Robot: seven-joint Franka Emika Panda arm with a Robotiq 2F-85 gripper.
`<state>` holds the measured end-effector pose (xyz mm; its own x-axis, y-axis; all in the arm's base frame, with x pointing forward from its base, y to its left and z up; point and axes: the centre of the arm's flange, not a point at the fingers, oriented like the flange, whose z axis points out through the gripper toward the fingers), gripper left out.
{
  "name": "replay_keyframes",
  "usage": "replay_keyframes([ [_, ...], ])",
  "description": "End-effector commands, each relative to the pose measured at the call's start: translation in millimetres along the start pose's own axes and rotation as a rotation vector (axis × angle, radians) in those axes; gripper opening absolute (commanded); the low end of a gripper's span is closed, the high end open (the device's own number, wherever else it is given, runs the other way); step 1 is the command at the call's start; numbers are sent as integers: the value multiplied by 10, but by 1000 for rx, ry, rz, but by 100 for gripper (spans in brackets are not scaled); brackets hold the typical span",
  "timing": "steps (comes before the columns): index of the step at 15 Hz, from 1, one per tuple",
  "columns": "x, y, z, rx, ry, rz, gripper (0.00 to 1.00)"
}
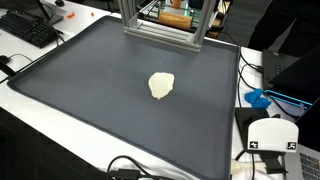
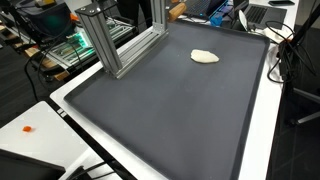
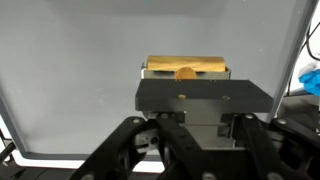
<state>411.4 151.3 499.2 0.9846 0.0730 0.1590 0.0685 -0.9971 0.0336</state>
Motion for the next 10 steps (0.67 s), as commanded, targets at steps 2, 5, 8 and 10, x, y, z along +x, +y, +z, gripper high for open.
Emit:
replay_keyframes([
  [2,-410,123,-122,14,-12,0,22],
  [5,-524,130,-135,37,-25,24,22],
  [8,-615,132,-151,46,-40,33,22],
  [10,-686,143,-150,42,-54,29,22],
])
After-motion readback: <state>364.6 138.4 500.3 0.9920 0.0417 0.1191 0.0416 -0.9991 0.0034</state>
